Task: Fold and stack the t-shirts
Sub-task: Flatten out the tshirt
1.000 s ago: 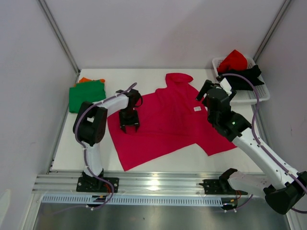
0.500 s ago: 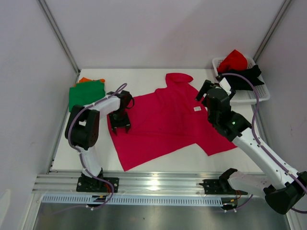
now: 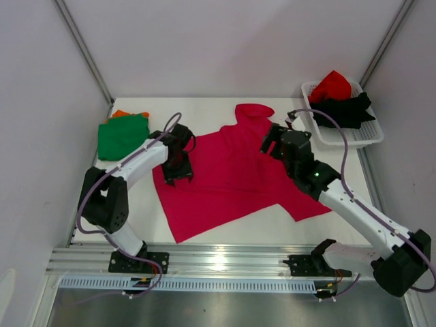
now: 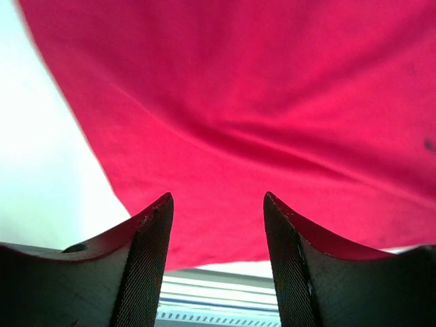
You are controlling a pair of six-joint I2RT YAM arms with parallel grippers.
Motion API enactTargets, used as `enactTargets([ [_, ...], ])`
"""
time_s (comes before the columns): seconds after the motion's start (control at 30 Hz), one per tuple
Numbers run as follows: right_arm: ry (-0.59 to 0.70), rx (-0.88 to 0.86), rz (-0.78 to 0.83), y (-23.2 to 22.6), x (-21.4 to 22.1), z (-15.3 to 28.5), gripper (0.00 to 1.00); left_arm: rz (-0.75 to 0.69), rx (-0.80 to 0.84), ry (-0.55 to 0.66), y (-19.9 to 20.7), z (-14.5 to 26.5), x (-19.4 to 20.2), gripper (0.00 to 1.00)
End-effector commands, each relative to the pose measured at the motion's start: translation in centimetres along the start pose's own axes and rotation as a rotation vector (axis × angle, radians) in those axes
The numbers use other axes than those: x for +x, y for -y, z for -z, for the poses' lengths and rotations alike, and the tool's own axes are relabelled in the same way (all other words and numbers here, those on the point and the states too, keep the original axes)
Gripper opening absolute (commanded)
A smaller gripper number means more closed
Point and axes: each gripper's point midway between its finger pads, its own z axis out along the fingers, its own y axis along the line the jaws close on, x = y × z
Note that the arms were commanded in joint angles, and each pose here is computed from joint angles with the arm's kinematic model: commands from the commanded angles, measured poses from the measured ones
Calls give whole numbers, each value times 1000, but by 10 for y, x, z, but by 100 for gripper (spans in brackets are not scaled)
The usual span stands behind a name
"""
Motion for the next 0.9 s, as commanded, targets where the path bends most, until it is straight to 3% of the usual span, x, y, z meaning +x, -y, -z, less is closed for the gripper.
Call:
enactTargets([
  [0.0, -176, -150, -30, -40, 63, -11, 80, 35, 38, 15, 10, 12, 14, 59],
  [0.07, -257, -227, -33, -61, 100, -7, 80, 79, 49, 58, 8, 22, 10, 59],
  [0.23, -446, -440, -58, -112, 177, 10, 80, 201, 56, 326, -19, 90, -25, 61],
  [0.47, -577, -569, -34, -144, 213, 48, 80, 455, 52, 667, -77, 171, -56, 64],
  [0.63, -691, -724, -25, -187, 244, 82, 80, 476, 61, 692, -85, 178, -60, 65],
  [0.87, -800, -724, 28, -199, 300, 73, 79, 459, 26, 647, -88, 172, -53, 64],
])
